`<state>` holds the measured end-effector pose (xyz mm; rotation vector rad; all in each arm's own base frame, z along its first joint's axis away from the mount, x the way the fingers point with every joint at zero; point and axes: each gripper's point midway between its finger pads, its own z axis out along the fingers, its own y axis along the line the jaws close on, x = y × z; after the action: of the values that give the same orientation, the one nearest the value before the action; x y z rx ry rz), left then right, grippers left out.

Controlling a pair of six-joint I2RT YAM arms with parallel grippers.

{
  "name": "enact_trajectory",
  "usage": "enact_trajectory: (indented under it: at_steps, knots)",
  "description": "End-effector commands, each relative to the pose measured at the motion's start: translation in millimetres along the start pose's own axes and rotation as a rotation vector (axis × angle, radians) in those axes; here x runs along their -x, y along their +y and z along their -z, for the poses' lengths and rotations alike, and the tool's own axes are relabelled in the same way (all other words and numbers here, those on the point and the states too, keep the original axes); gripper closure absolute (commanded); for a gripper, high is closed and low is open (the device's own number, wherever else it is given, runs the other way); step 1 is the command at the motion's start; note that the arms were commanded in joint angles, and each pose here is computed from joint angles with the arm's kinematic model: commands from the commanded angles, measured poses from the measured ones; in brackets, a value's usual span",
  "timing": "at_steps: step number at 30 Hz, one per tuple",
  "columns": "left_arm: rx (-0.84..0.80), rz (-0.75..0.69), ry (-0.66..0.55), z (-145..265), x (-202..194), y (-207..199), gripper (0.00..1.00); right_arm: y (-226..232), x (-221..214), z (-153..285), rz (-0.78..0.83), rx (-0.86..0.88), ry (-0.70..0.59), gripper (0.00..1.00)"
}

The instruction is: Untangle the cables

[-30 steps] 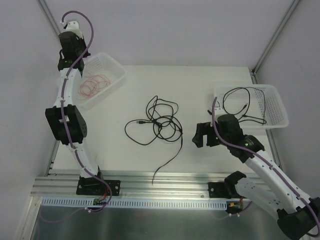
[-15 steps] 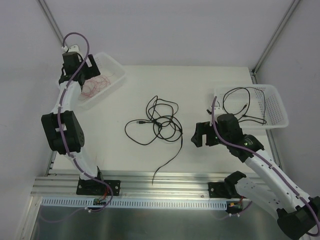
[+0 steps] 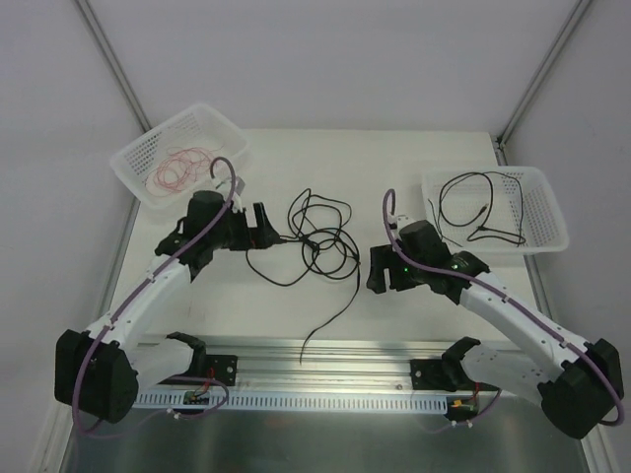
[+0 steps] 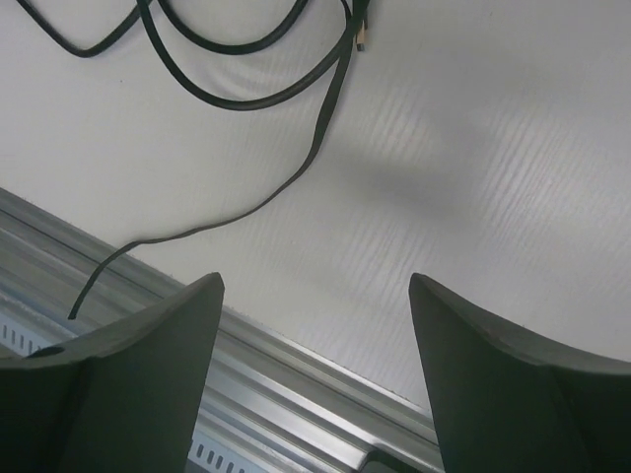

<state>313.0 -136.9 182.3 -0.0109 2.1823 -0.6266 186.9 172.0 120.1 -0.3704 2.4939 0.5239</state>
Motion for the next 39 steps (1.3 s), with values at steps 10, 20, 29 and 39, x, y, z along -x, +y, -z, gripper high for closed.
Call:
enact_trajectory:
  at_steps: [10,20,29,39]
  knots:
    - [0.021,0.004,0.293,-7,-134,-24,0.01,21,29,-63,-0.119,-0.021,0.007,0.42]
    - [0.116,-0.006,0.426,-40,-160,-17,0.06,83,55,-101,0.191,0.098,0.047,0.43]
    - [0.208,0.002,0.487,-50,-180,3,0.2,111,51,-150,0.22,0.203,0.131,0.5]
    - [0.246,0.023,0.504,-47,-184,17,0.49,113,61,-124,0.285,0.219,0.097,0.97]
